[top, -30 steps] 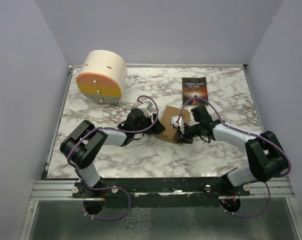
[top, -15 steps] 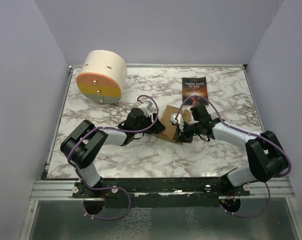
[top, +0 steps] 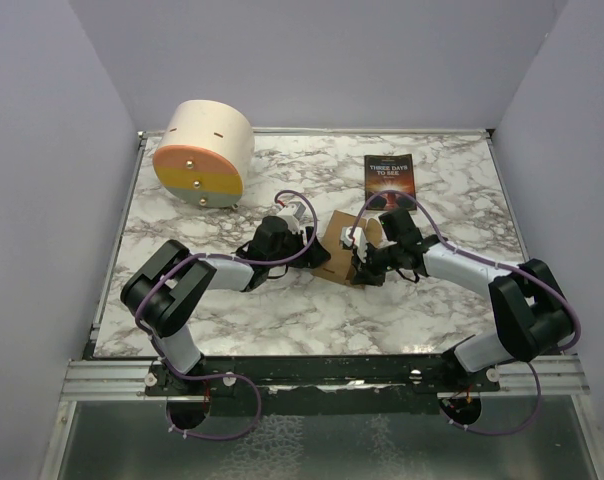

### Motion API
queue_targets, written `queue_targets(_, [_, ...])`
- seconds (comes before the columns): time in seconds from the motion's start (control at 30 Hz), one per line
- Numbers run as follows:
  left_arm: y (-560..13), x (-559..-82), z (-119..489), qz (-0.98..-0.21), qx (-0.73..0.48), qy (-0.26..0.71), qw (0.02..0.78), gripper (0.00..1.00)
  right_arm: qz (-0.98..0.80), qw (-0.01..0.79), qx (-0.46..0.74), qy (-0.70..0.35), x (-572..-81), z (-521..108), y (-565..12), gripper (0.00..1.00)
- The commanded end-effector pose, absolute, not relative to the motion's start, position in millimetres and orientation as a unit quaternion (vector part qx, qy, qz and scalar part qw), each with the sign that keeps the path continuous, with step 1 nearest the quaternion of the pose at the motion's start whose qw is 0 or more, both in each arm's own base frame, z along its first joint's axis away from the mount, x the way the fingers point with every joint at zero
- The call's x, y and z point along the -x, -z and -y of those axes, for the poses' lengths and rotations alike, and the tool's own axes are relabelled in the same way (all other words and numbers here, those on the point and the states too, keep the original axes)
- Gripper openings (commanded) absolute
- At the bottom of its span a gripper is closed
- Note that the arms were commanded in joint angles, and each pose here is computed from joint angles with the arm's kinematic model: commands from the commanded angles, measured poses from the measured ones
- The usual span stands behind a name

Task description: Fold the paper box

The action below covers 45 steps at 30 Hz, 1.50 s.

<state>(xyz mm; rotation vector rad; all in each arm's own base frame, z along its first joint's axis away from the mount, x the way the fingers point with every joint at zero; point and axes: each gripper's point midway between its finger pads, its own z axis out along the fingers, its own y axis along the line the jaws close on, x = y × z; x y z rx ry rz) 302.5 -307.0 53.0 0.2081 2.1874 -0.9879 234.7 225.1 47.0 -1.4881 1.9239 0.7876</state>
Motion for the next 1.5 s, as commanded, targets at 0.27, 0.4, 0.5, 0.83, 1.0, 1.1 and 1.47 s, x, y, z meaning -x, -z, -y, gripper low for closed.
queue_targets(0.27, [-24.5, -294.6, 293.2, -0.877, -0.079, 0.343, 0.326, 0.62, -0.732, 0.285, 0.548, -0.288, -237.9, -225.4, -48.4, 0.01])
queue_targets(0.4, [-24.9, -294.9, 292.5, -0.877, -0.079, 0.342, 0.327, 0.62, -0.733, 0.282, 0.547, -0.289, -236.8, -225.0, -48.1, 0.01])
queue_targets(0.5, [-24.8, -294.3, 292.0, -0.877, -0.079, 0.342, 0.327, 0.62, -0.736, 0.282, 0.544, -0.289, -236.6, -224.4, -48.0, 0.01])
queue_targets(0.83, [-26.5, -294.4, 292.2, -0.876, -0.078, 0.345, 0.328, 0.62, -0.745, 0.276, 0.526, -0.304, -235.2, -225.6, -49.7, 0.01])
queue_targets(1.0, [-25.7, -294.1, 291.6, -0.877, -0.078, 0.344, 0.327, 0.62, -0.747, 0.273, 0.521, -0.308, -232.6, -223.6, -50.3, 0.01])
queue_targets(1.1, [-26.6, -293.8, 291.7, -0.876, -0.079, 0.344, 0.328, 0.62, -0.746, 0.275, 0.523, -0.308, -230.0, -221.4, -50.0, 0.01])
queue_targets(1.47, [-28.2, -293.9, 291.3, -0.875, -0.078, 0.346, 0.329, 0.62, -0.733, 0.265, 0.539, -0.318, -221.6, -220.5, -47.3, 0.01])
